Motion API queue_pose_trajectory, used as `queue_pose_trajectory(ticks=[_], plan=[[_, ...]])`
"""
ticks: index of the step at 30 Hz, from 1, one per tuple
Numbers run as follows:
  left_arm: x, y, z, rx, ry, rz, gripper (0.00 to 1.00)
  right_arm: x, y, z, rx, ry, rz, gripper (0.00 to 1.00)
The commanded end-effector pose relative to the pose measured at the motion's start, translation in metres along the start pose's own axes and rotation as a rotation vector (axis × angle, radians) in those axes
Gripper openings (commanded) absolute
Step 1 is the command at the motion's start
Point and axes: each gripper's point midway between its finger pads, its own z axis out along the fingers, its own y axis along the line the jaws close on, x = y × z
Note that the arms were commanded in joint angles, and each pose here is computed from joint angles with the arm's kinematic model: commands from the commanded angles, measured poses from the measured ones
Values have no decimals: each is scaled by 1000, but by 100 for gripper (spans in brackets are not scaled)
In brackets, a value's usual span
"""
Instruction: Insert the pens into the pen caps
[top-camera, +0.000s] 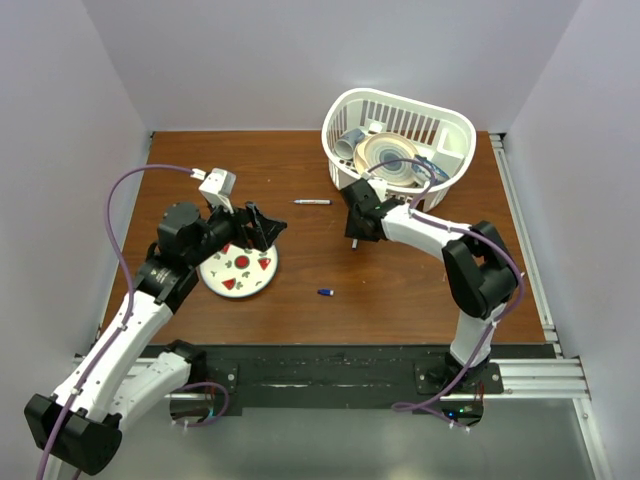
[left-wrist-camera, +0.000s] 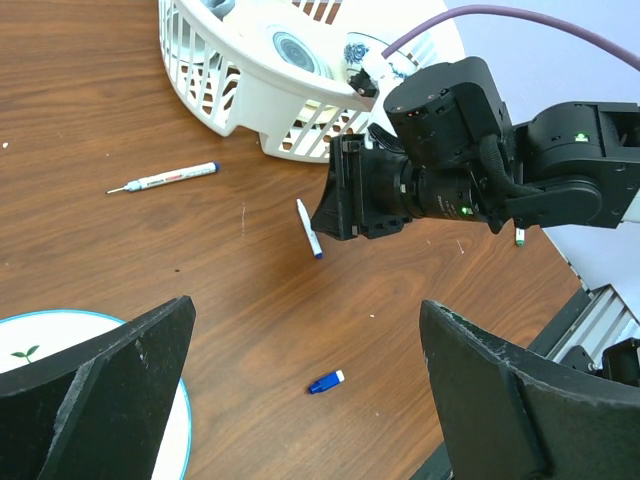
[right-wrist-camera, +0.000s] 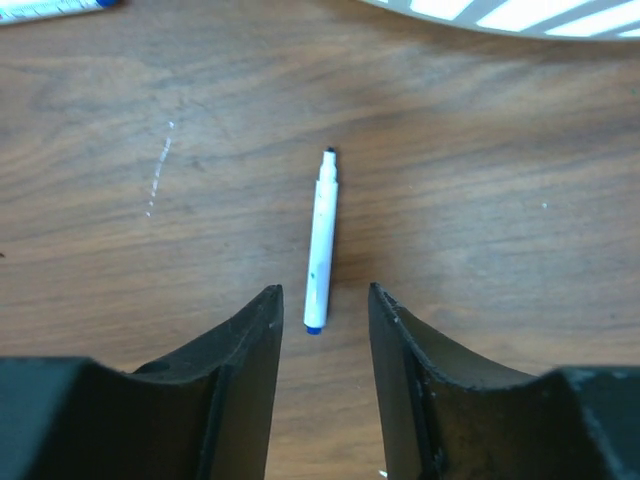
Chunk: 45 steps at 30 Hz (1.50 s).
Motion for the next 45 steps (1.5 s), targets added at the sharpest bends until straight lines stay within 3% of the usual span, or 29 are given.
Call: queue_pose_trajectory(ticks=[1, 11, 23, 45], plan=[[-5, -2, 0, 15, -19, 14, 100, -8, 4, 10, 15, -25, -5, 41], [-4, -1, 1, 13, -22, 1, 99, 4, -2, 14, 62, -24, -53, 34], [-3, -2, 2, 17, -16, -2, 99, -24, 8, -29, 58, -132, -46, 44], [-1, -5, 2, 37, -8, -5, 99, 13, -2, 3, 168, -114, -39, 38]])
